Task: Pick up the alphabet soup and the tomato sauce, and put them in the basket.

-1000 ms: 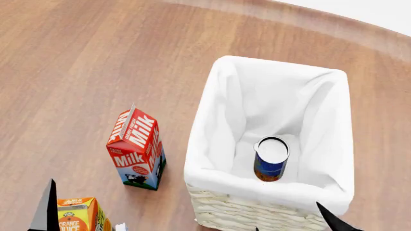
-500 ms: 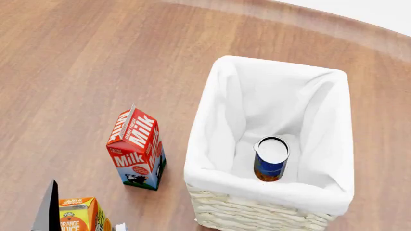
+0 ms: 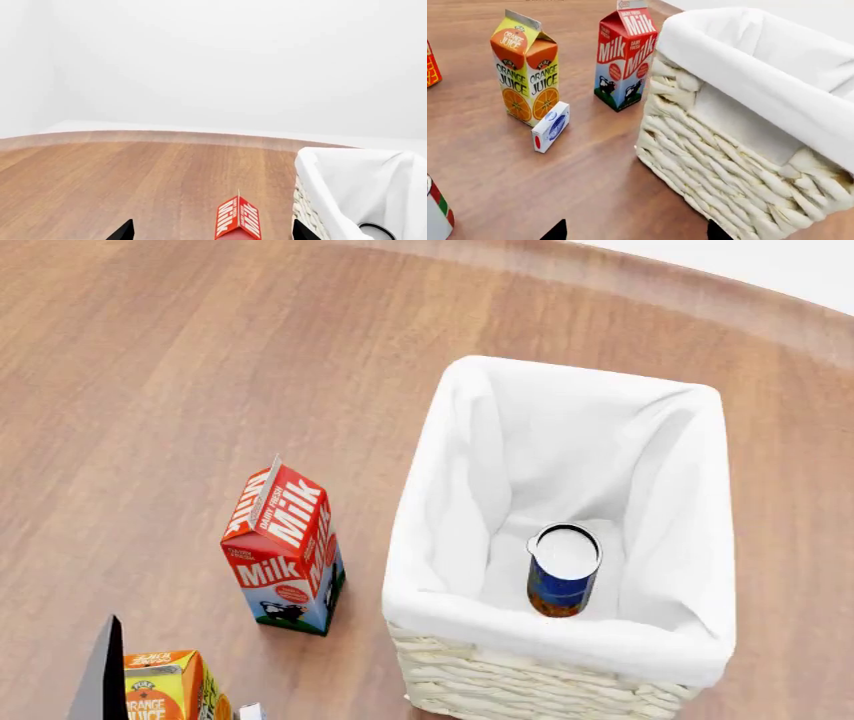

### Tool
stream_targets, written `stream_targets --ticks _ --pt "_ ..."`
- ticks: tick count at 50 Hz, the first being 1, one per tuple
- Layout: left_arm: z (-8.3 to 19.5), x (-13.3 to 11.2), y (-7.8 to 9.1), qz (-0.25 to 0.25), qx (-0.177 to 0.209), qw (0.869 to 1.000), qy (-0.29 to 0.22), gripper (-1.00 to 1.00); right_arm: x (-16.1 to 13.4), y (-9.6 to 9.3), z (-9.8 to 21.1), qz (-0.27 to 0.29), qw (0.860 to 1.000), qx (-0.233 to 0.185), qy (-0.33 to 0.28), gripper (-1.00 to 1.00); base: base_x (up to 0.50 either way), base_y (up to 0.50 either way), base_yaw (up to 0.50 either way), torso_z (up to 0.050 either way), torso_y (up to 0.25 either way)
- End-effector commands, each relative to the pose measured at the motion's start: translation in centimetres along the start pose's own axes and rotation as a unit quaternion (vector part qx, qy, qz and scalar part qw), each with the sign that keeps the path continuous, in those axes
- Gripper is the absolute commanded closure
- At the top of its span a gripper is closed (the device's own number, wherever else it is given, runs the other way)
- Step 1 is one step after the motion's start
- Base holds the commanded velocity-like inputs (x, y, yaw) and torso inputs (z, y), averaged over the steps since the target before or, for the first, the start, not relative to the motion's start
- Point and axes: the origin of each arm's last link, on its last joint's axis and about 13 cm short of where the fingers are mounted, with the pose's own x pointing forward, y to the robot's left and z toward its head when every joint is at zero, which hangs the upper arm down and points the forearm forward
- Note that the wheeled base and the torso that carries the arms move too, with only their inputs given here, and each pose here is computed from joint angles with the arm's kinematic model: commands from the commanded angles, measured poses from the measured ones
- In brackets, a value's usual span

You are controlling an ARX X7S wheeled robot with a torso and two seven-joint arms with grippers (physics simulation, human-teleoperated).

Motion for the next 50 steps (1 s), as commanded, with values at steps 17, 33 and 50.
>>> stream_targets --ticks 17,33,50 --pt "0.3 0.6 0.1 -0.003 -0.019 0.999 -0.026 -1.00 1.6 3.1 1.0 0.113 0.992 0.030 -0.043 -1.00 0.00 0.00 0.00 0.000 0.000" --pt "-0.1 0.4 0.1 -0.003 -0.019 0.999 -0.029 -1.00 2.2 5.4 3.2 0.166 0.984 0.033 -0.052 -1.00 0.00 0.00 0.00 0.000 0.000" --pt "0.0 0.4 0.3 -0.002 -0.022 0.999 -0.032 -1.00 3.7 6.6 3.6 0.150 0.988 -0.025 -0.033 -1.00 0.00 0.00 0.00 0.000 0.000"
